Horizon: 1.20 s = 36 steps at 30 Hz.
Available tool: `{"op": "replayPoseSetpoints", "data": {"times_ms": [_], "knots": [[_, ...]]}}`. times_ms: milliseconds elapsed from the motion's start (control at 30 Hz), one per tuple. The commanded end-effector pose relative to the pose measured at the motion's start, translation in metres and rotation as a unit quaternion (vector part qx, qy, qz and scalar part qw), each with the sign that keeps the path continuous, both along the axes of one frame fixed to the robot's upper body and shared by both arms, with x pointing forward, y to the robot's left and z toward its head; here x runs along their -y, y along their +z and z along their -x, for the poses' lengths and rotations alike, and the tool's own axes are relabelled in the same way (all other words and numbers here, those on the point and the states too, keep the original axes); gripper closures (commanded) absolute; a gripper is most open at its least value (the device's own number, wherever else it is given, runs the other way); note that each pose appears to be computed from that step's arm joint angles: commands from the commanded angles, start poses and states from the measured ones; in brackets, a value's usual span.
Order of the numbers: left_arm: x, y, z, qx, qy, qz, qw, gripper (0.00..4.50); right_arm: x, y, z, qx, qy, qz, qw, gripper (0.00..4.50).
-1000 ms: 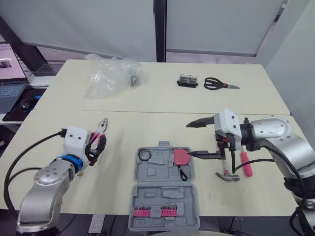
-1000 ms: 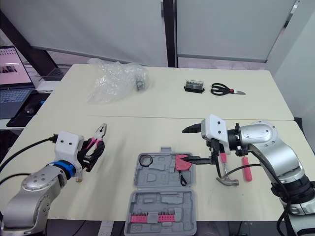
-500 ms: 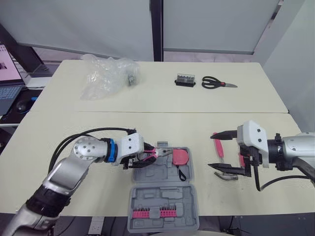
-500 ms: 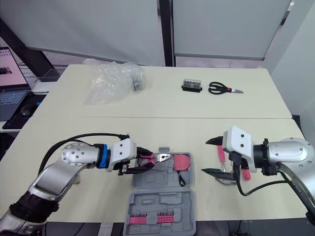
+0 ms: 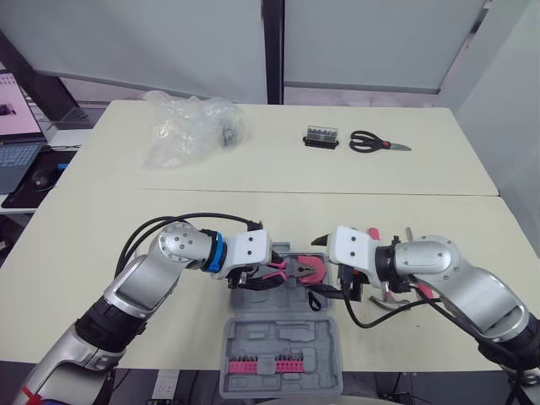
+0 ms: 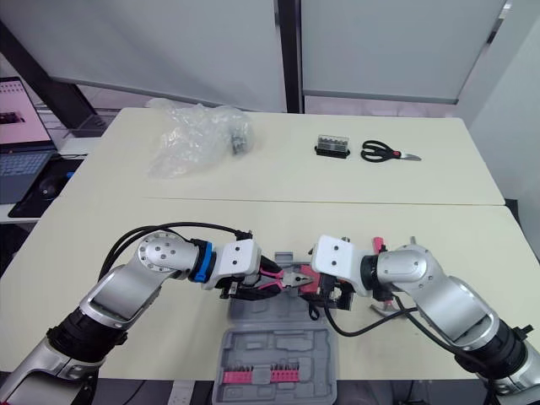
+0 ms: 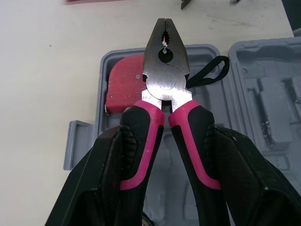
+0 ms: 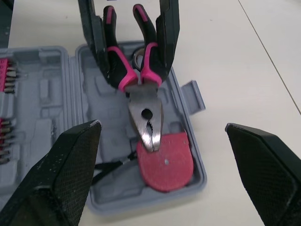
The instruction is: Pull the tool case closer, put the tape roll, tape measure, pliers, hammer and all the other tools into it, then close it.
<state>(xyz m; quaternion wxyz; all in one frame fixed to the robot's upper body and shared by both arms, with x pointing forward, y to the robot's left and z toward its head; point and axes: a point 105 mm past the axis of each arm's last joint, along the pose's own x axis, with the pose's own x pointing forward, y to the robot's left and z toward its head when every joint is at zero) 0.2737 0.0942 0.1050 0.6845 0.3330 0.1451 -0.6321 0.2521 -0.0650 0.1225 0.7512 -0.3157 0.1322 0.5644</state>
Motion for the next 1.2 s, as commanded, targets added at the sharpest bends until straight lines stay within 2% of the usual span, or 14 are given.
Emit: {"op": "replayPoseSetpoints", "data": {"times_ms": [33, 167, 600, 700, 833, 1000, 1033, 1200], "knots": [[0.01, 0.007, 0.004, 0.016, -0.025, 0.003, 1.0, 2.05, -0.007, -0.005, -0.001, 0.006, 0.013, 0.007, 1.0, 0.0], [0.008, 0.004, 0.004, 0.015, -0.023, -0.003, 1.0, 2.05, -0.009, -0.014, -0.005, 0.0, 0.009, 0.023, 1.0, 0.0], [0.006, 0.003, 0.005, 0.011, -0.023, -0.003, 1.0, 2.05, -0.031, -0.018, -0.011, -0.005, 0.016, 0.026, 1.0, 0.0], [0.006, 0.003, 0.003, 0.011, -0.021, -0.003, 1.0, 2.05, -0.033, -0.02, -0.01, 0.002, 0.02, 0.025, 0.999, 0.63], [0.004, 0.002, 0.001, 0.01, -0.017, -0.004, 1.0, 2.05, -0.03, -0.021, -0.01, 0.012, 0.022, 0.028, 0.999, 1.95], [0.004, -0.001, -0.002, 0.01, -0.012, -0.006, 1.0, 2.05, -0.029, -0.02, -0.008, 0.015, 0.026, 0.025, 0.999, 3.09], [0.004, -0.001, -0.002, 0.011, -0.011, -0.006, 1.0, 2.05, -0.029, -0.02, -0.008, 0.015, 0.026, 0.025, 0.999, 3.24], [0.006, -0.002, -0.002, 0.011, -0.011, -0.002, 1.0, 2.05, -0.028, -0.021, -0.008, 0.017, 0.026, 0.024, 0.999, 3.25]]}}
